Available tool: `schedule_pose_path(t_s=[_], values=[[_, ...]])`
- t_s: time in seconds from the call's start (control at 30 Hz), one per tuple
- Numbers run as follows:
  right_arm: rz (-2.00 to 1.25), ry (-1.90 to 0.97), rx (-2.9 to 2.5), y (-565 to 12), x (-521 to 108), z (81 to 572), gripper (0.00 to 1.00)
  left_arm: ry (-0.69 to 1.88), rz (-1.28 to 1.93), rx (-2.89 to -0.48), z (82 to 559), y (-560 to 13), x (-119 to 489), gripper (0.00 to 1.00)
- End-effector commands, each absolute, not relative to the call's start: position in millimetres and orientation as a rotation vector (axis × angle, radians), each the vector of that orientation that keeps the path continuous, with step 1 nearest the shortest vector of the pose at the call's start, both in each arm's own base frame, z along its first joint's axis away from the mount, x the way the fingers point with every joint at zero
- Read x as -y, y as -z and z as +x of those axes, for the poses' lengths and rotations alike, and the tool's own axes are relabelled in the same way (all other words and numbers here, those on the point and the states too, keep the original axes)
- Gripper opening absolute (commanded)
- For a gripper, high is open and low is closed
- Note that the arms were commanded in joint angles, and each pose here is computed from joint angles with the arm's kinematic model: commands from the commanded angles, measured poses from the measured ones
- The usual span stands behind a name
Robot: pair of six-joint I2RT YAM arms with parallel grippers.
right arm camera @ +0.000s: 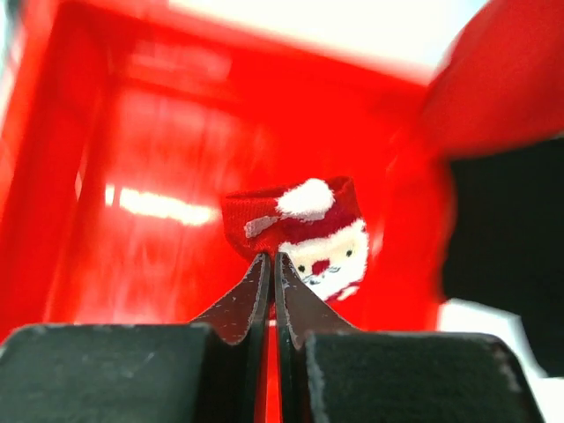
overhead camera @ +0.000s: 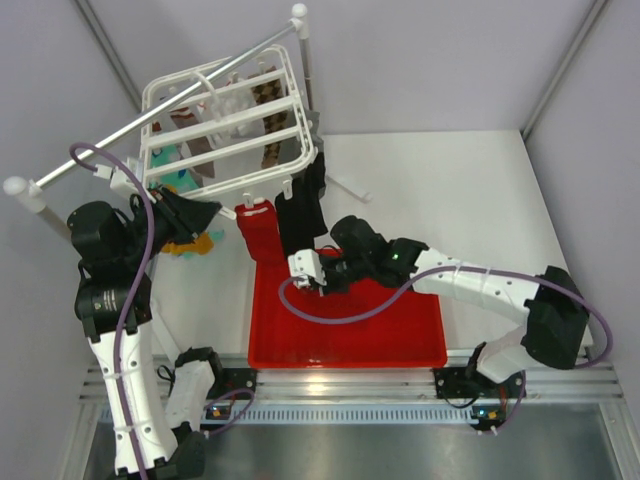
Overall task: Clip the socks to the hanger
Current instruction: Pick up the sock from the bin, then clamp the sock onto the hanger.
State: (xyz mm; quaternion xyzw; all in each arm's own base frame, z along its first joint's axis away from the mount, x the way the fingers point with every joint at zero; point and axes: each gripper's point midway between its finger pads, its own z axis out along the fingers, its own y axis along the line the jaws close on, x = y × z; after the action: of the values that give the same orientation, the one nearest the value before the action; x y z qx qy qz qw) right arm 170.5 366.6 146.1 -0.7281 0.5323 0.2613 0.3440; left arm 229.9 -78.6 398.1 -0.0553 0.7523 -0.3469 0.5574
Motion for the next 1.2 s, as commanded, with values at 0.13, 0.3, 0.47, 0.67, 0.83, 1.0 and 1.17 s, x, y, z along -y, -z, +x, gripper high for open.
schedule_pose_path(t_s=[0.13, 0.3, 0.47, 0.67, 0.83, 1.0, 1.17], values=[[-1.601, -0.884, -1.254, -256.2, -411.1, 152.9, 0.0, 0.829, -0.105, -1.744, 226.2, -405.8, 81.8, 0.0], [-1.428, -0.984, -1.148, -325.6, -436.8, 134.8, 0.0, 0.845, -0.11, -1.744, 224.3, -407.5, 83.5, 0.0], [-1.24, -1.039, -1.111, -374.7, -451.7, 135.4, 0.0, 0.86, -0.114, -1.754, 222.7, -405.8, 85.2, 0.0], [-1.091, -1.008, -1.085, -402.0, -462.9, 155.1, 0.0, 0.882, -0.124, -1.755, 221.7, -404.8, 87.0, 0.0], [-1.028, -0.948, -1.104, -401.5, -462.1, 173.8, 0.0, 0.887, -0.121, -1.751, 221.6, -407.8, 87.7, 0.0], [-0.988, -0.908, -1.087, -408.3, -462.6, 183.7, 0.0, 0.905, -0.13, -1.751, 221.1, -408.7, 89.0, 0.0], [-0.996, -0.893, -1.092, -404.3, -463.0, 185.8, 0.0, 0.901, -0.133, -1.748, 221.0, -410.1, 88.4, 0.0]])
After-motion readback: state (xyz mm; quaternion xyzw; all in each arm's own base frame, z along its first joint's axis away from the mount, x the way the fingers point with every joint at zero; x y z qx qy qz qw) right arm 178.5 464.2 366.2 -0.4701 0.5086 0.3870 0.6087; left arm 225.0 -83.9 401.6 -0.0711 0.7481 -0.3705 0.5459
